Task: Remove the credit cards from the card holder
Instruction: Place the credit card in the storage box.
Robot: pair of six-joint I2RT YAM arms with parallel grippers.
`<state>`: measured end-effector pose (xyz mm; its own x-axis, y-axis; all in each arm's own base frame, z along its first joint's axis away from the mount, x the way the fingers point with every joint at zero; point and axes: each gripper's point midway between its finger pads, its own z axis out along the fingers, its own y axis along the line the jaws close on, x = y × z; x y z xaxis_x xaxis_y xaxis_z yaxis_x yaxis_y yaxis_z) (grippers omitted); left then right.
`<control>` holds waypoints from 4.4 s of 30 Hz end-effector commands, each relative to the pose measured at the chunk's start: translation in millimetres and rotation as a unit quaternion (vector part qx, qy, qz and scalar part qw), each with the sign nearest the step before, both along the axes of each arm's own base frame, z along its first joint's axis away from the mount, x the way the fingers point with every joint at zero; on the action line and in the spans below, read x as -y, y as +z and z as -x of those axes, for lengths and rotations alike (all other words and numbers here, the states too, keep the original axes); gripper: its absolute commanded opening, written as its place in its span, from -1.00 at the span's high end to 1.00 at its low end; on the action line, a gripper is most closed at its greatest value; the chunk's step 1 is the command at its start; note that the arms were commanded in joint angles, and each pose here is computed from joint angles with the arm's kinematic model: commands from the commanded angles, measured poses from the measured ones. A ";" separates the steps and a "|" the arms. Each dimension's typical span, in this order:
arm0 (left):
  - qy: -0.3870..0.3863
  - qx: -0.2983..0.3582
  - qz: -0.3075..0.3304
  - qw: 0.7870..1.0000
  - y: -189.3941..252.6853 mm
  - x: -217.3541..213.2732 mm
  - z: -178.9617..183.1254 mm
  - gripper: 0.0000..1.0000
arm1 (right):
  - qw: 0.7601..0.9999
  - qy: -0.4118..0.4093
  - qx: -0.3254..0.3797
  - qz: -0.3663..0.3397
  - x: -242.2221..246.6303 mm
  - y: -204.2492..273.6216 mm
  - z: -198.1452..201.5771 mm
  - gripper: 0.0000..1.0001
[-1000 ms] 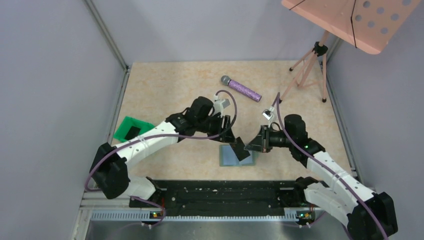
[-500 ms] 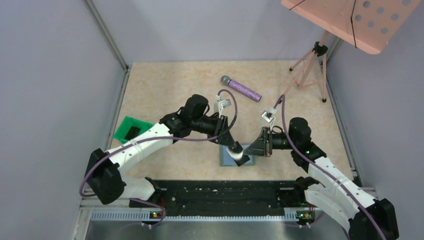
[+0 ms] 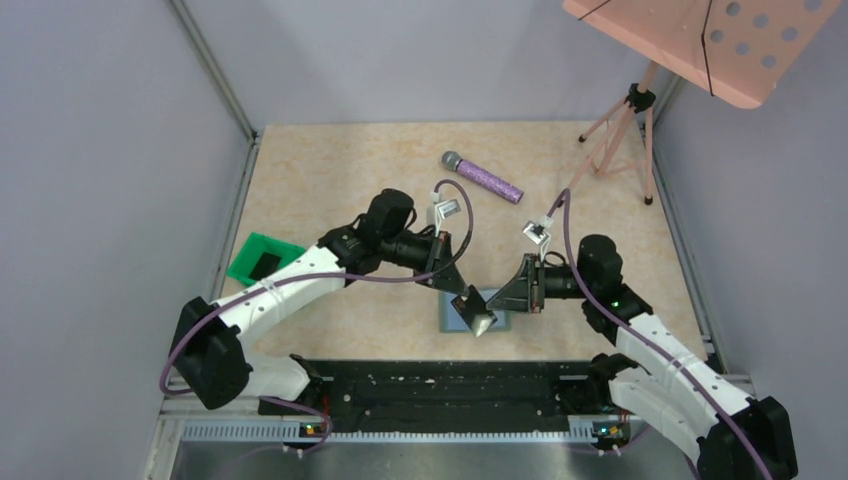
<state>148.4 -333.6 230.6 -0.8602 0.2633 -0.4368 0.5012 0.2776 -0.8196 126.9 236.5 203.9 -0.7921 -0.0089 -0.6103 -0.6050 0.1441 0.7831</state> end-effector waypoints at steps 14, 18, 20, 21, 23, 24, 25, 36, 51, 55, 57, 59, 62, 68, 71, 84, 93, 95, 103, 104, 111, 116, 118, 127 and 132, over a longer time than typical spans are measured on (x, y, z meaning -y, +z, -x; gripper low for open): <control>0.394 0.050 -0.052 0.916 -7.5 -116.9 -137.4 1.00 | 0.987 -0.153 -0.019 0.051 8.5 -14.7 -51.7 -0.20; 0.565 0.075 -0.101 0.816 -6.4 -193.4 -171.2 1.00 | 0.982 -0.168 -0.028 0.086 13.5 -32.9 -57.0 -0.20; 0.634 0.082 -0.123 0.759 -7.9 -232.9 -177.7 1.00 | 0.981 -0.171 -0.020 0.090 15.0 -36.6 -57.6 -0.32; 0.661 0.081 -0.130 0.734 -8.4 -250.0 -178.3 1.00 | 0.981 -0.172 -0.018 0.092 15.7 -39.0 -57.6 -0.41; 0.718 0.075 -0.142 0.678 -9.9 -288.6 -177.2 1.00 | 0.980 -0.176 -0.016 0.096 17.0 -41.5 -58.3 -0.49; 0.737 0.074 -0.147 0.656 -10.9 -303.5 -175.5 1.00 | 0.979 -0.178 -0.017 0.097 17.3 -42.4 -58.7 -0.55; 0.753 0.072 -0.153 0.636 -11.8 -317.9 -173.0 1.00 | 0.979 -0.178 -0.018 0.097 17.4 -43.3 -58.7 -0.68; 0.882 0.056 -0.192 0.427 -4.1 -438.4 -120.0 1.00 | 0.982 -0.158 -0.019 0.103 14.6 -54.6 -57.1 -0.93; 0.873 0.014 -0.225 0.432 -55.4 -462.8 -141.7 1.00 | 0.986 -0.130 -0.005 0.102 12.0 -46.9 -51.3 -0.92; 0.877 0.014 -0.233 0.419 -68.3 -469.6 -139.4 1.00 | 0.986 -0.131 -0.003 0.106 12.5 -45.3 -52.1 -0.92; 0.878 0.019 -0.231 0.419 -68.7 -471.3 -142.3 1.00 | 0.986 -0.130 -0.003 0.106 12.4 -44.3 -51.9 -0.92; 0.873 0.033 -0.233 0.427 -69.3 -472.1 -146.7 1.00 | 0.986 -0.131 -0.002 0.105 12.4 -42.7 -52.3 -0.92; 0.869 0.039 -0.236 0.434 -75.6 -472.8 -151.2 1.00 | 0.986 -0.132 -0.002 0.105 12.5 -41.8 -53.1 -0.92; 0.862 0.036 -0.268 0.429 -89.7 -479.0 -149.7 1.00 | 0.985 -0.135 -0.006 0.107 12.8 -42.3 -53.4 -0.92; 0.857 0.039 -0.270 0.437 -92.7 -478.2 -152.1 1.00 | 0.985 -0.136 -0.006 0.109 13.2 -42.9 -53.3 -0.92; 0.853 0.058 -0.262 0.448 -104.0 -477.8 -160.7 1.00 | 0.984 -0.139 -0.010 0.112 14.0 -42.9 -53.4 -0.91; 0.839 0.051 -0.287 0.459 -114.6 -478.7 -164.2 1.00 | 0.984 -0.139 -0.006 0.111 14.0 -41.9 -53.8 -0.91; 0.838 0.049 -0.296 0.456 -117.9 -480.3 -162.2 1.00 | 0.984 -0.139 -0.006 0.111 14.2 -41.6 -53.9 -0.91; 0.836 0.040 -0.314 0.449 -122.7 -484.4 -161.2 1.00 | 0.984 -0.138 -0.005 0.113 14.5 -40.5 -53.3 -0.90; 0.835 0.038 -0.317 0.448 -123.1 -484.9 -161.3 1.00 | 0.984 -0.138 -0.004 0.112 14.6 -40.2 -53.1 -0.90; 0.834 0.037 -0.332 0.440 -118.5 -490.2 -162.3 0.88 | 0.984 -0.140 -0.002 0.112 15.2 -38.3 -52.3 -0.91; 0.831 0.030 -0.332 0.445 -114.9 -488.4 -163.1 0.73 | 0.983 -0.142 -0.002 0.113 16.4 -37.7 -51.4 -0.90; 0.830 0.027 -0.334 0.446 -112.5 -487.7 -161.6 0.65 | 0.983 -0.142 -0.003 0.114 16.6 -38.1 -50.8 -0.91; 0.830 0.022 -0.334 0.447 -100.9 -486.9 -161.5 0.34 | 0.982 -0.147 -0.007 0.117 18.6 -39.0 -49.4 -0.90; 0.835 0.021 -0.326 0.442 -82.0 -486.4 -159.5 0.18 | 0.979 -0.154 -0.024 0.131 20.5 -45.0 -50.5 -0.88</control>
<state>303.7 146.8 114.1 -0.1517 -0.6564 -0.7390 -0.8439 0.4752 -0.2488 165.5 216.0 138.8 -0.8413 0.0626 -0.5370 -0.4362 0.5081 0.7427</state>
